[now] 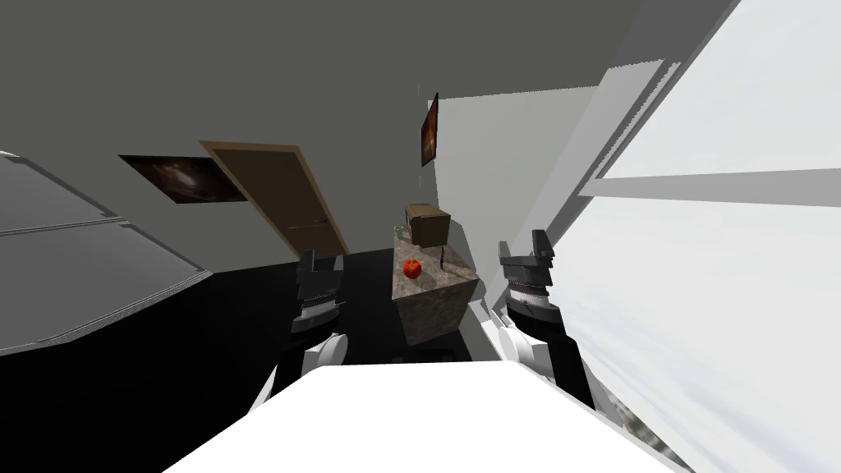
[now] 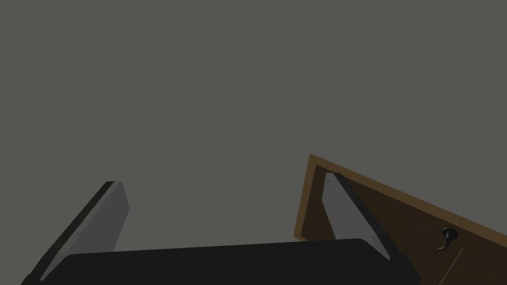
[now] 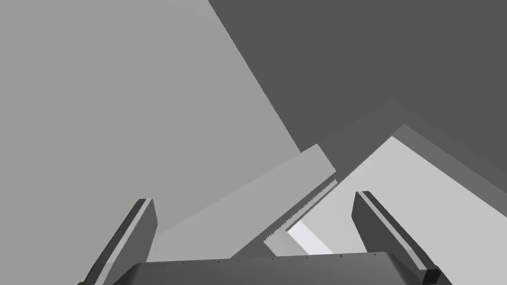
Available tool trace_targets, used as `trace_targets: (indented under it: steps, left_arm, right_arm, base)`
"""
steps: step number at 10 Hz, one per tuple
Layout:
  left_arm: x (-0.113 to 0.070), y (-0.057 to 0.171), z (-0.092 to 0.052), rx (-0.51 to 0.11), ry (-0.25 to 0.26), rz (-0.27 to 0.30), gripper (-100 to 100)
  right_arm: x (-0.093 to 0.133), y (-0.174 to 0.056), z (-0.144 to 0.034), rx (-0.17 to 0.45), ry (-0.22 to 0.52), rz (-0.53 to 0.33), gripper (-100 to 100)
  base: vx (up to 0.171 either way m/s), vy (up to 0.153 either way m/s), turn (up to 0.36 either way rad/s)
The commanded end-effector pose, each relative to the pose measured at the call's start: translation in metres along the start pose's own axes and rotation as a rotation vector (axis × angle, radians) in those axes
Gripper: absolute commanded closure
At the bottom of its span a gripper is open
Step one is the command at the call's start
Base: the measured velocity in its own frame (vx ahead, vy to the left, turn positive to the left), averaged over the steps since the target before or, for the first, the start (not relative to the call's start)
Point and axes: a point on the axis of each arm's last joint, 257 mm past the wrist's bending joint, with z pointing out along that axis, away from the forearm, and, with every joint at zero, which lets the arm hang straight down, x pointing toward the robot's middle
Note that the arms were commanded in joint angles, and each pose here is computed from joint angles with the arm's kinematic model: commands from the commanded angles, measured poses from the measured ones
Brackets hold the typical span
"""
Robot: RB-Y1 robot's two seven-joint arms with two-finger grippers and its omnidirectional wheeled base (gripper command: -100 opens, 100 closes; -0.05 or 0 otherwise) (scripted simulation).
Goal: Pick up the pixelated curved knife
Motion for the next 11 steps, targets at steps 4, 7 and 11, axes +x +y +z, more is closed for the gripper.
trace_targets:
  steps: [4, 7, 11]
  left_arm:
    - [0.000, 0.000, 0.000, 0.000, 0.000, 0.000, 0]
    - [0.000, 0.000, 0.000, 0.000, 0.000, 0.000, 0]
    - [0.000, 0.000, 0.000, 0.000, 0.000, 0.000, 0]
  right_arm:
    - [-0.002, -0.033, 0.005, 0.086, 0.019, 0.085, -100]
    - [-0.004, -0.056, 0.008, 0.147, 0.016, 0.148, -100]
    - [-0.007, -0.098, 0.012, 0.257, 0.000, 0.270, -100]
  base:
    - [-0.015, 0.007, -0.014]
    - [-0.019, 0.015, -0.016]
    - [-0.010, 0.015, -0.014]
